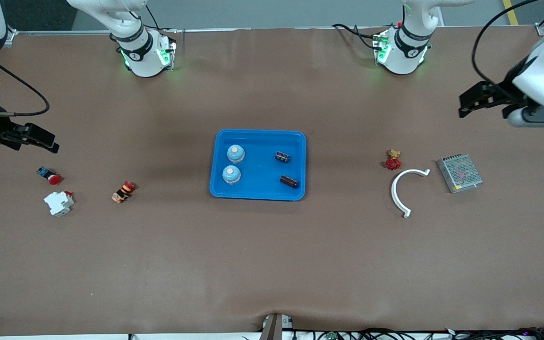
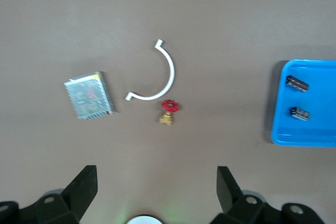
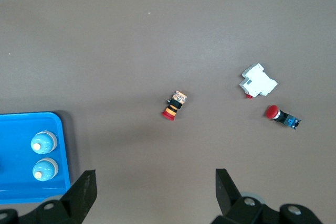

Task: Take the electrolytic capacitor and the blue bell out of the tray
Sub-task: 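Move the left gripper and the right gripper toward the blue tray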

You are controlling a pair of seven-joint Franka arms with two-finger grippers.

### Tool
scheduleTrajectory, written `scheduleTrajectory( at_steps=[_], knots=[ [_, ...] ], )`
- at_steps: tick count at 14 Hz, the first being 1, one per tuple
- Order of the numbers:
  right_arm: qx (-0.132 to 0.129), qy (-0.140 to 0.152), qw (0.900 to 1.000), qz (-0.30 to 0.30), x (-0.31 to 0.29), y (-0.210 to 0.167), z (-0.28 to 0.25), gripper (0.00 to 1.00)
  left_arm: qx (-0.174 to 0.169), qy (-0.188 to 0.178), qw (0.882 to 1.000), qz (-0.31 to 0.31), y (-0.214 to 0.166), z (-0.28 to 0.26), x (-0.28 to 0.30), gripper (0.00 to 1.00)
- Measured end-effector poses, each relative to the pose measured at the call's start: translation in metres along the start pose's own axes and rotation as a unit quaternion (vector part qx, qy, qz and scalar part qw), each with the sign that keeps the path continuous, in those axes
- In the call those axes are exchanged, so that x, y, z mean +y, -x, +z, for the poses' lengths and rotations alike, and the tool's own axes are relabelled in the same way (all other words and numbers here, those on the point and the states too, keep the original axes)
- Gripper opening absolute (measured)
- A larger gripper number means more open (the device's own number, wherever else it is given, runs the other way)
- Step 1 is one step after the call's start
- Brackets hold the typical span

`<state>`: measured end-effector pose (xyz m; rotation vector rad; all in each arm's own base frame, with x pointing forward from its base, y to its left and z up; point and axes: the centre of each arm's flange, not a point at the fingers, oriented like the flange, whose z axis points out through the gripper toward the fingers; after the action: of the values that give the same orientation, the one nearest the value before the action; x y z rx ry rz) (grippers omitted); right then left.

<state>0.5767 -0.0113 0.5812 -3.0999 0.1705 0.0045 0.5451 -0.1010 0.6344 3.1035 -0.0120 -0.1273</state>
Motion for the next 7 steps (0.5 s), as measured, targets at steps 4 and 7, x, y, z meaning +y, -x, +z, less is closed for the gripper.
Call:
scheduleTrajectory(
  at_steps=[4, 7],
  knots=[
    [-0.003, -0.001, 1.000, 0.002, -0.002, -0.001, 0.031, 1.00, -0.024, 0.009, 0.999, -0.023, -0.010, 0.030, 0.045, 1.00],
    [-0.011, 0.001, 1.000, 0.005, 0.000, 0.000, 0.045, 1.00, -0.029, 0.010, 0.999, -0.038, -0.019, 0.051, 0.073, 1.00]
  ],
)
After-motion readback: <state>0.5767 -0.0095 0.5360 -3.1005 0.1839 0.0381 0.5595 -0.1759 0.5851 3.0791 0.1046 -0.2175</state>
